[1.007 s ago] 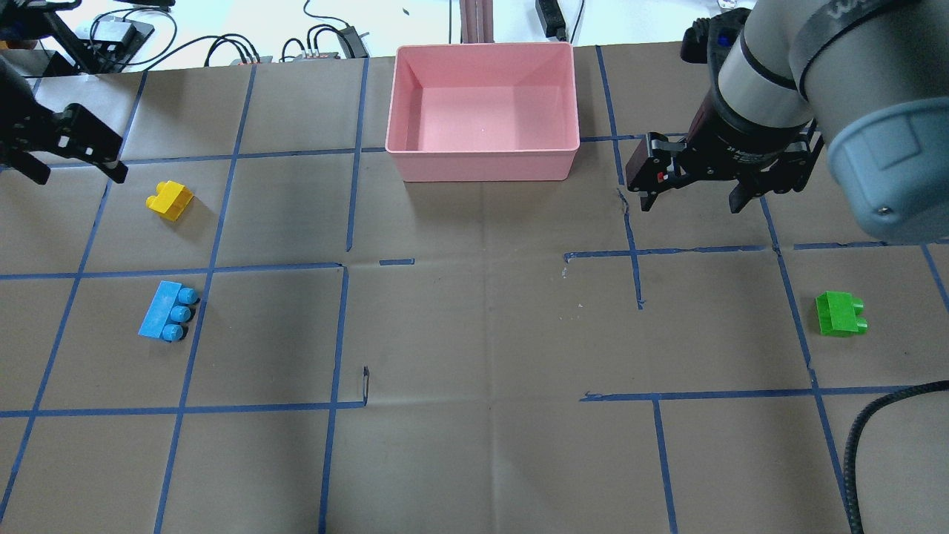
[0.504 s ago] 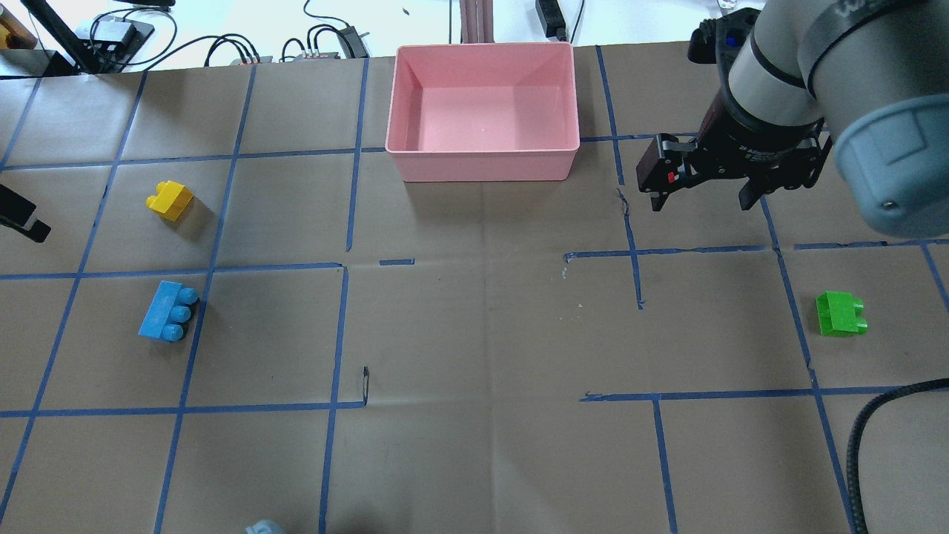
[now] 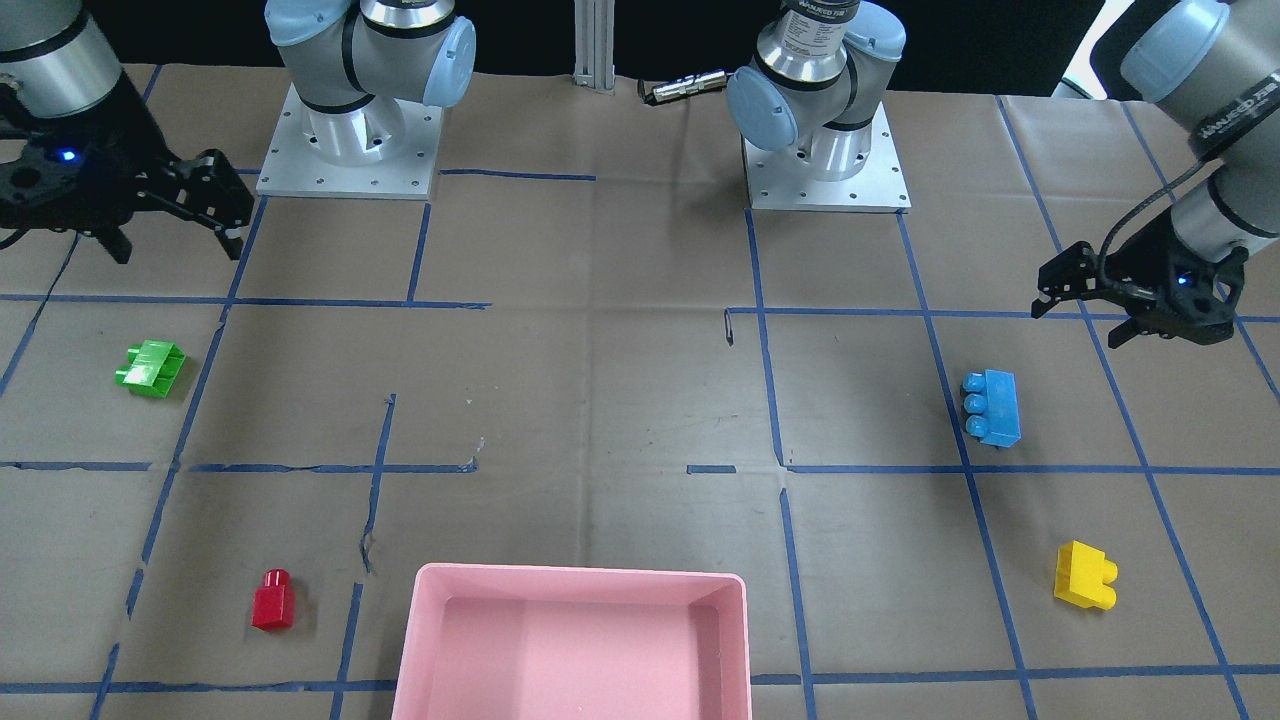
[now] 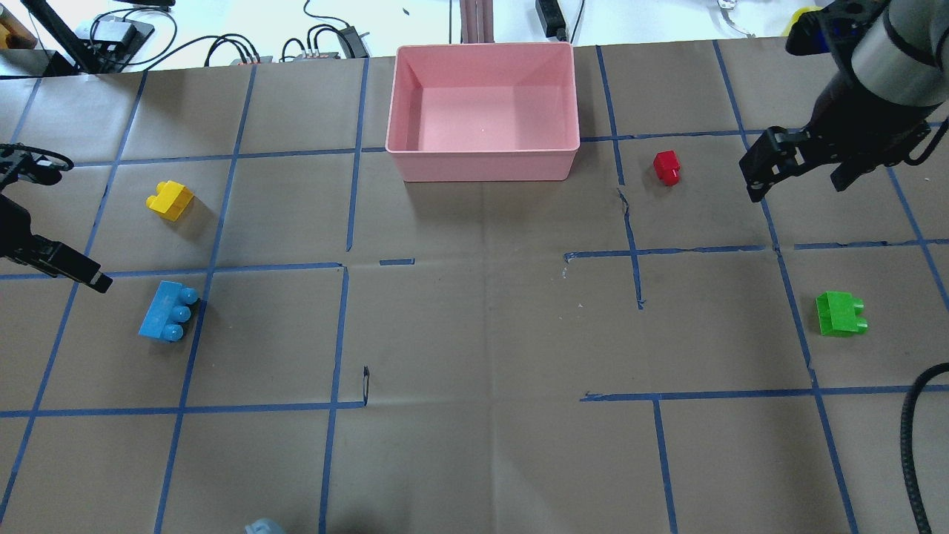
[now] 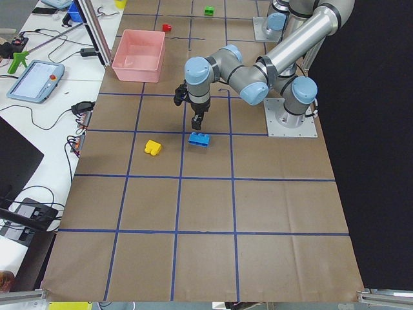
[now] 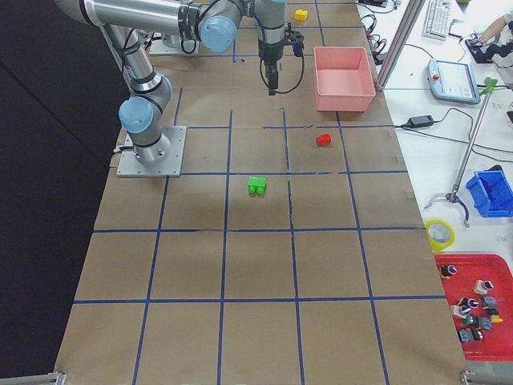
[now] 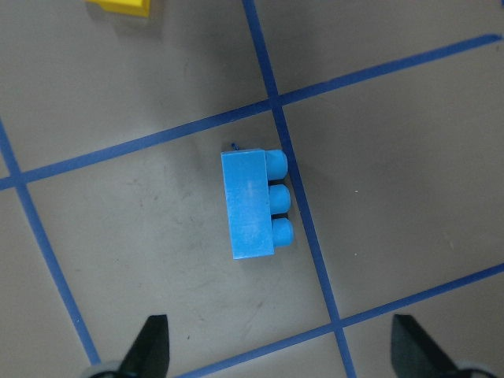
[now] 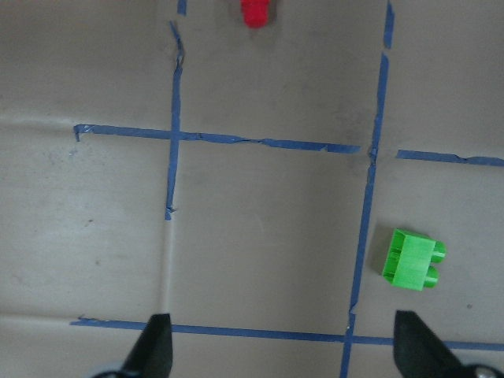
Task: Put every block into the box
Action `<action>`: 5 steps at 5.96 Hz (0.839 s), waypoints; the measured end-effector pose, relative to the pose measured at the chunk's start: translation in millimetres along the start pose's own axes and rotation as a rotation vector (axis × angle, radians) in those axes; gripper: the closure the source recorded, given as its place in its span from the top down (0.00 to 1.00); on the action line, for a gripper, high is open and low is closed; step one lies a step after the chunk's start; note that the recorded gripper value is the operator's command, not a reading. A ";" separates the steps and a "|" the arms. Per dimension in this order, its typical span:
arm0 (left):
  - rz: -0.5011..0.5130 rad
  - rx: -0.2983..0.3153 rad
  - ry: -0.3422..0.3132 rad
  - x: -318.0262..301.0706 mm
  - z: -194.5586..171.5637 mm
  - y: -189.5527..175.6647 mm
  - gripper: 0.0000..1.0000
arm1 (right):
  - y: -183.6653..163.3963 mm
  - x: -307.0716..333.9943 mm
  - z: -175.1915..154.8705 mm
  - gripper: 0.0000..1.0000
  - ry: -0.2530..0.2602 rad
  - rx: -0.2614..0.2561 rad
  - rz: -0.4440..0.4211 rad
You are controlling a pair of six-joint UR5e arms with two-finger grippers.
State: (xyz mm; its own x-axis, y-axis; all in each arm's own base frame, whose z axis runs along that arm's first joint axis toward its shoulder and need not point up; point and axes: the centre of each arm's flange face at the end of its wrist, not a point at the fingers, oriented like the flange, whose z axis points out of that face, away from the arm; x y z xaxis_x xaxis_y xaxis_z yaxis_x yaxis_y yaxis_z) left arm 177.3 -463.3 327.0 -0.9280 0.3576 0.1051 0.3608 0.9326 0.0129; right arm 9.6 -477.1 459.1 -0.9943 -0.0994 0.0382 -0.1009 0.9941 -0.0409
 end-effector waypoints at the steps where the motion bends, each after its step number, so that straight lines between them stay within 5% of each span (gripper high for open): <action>1: 0.018 0.010 -0.017 2.6 20.3 2.9 0.99 | -5.7 34.7 22.9 1.00 0.008 0.013 -0.017; 5: -0.027 0.077 -0.108 -13.1 91.9 -25.5 0.97 | -8.6 97.0 106.8 0.99 0.012 0.084 0.015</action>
State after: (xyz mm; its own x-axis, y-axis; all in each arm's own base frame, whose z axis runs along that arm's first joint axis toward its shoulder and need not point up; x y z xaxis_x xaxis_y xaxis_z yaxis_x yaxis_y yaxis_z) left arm 171.6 -487.2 233.9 -0.9433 0.3319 -0.0021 0.3314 0.9414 -0.0625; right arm -89.5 -500.1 356.5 -0.9953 -0.0830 0.0492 -0.0886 0.9882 -0.1253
